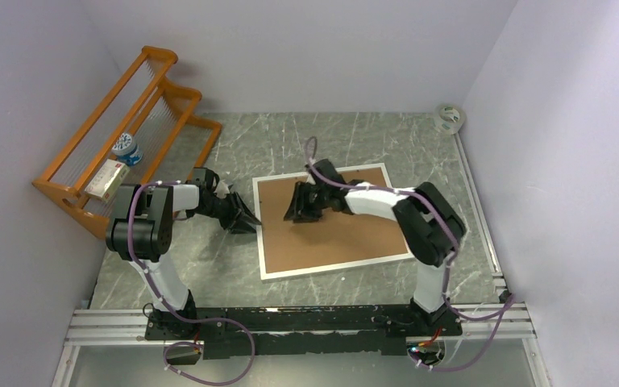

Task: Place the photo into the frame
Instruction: Install the photo frame at the center of the board, then adjust the photo frame at the center of the board, then install the photo frame at the center of the board.

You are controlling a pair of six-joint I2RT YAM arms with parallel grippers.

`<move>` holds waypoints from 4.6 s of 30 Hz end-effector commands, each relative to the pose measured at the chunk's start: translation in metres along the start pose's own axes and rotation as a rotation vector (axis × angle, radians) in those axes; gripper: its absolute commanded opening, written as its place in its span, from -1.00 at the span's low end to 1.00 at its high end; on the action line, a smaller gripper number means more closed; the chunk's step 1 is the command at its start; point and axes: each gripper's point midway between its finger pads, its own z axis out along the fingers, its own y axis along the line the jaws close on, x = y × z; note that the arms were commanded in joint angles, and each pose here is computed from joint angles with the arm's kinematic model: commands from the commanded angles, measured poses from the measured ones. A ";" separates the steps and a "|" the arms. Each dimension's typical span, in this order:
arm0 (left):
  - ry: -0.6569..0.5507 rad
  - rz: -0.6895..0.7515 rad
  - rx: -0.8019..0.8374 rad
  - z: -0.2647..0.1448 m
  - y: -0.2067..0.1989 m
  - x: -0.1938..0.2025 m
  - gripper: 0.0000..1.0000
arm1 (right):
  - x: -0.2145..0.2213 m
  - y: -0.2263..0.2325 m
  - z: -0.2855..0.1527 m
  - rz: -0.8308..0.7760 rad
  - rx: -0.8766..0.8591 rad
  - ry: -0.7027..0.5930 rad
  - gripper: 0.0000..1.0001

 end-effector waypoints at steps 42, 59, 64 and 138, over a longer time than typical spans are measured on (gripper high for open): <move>-0.085 0.226 0.074 0.051 -0.090 -0.137 0.32 | 0.007 -0.200 -0.203 0.445 0.292 -0.308 0.77; -0.383 0.486 -0.346 0.082 -0.077 -0.236 0.34 | 0.044 -0.194 -0.244 0.429 0.440 -0.424 0.69; -0.456 0.554 -0.402 0.045 -0.096 -0.247 0.37 | 0.010 -0.176 -0.263 0.356 0.422 -0.498 0.64; -0.231 0.246 -0.560 -0.021 0.033 -0.068 -0.21 | 0.008 -0.044 0.048 -0.149 -0.081 0.425 -0.28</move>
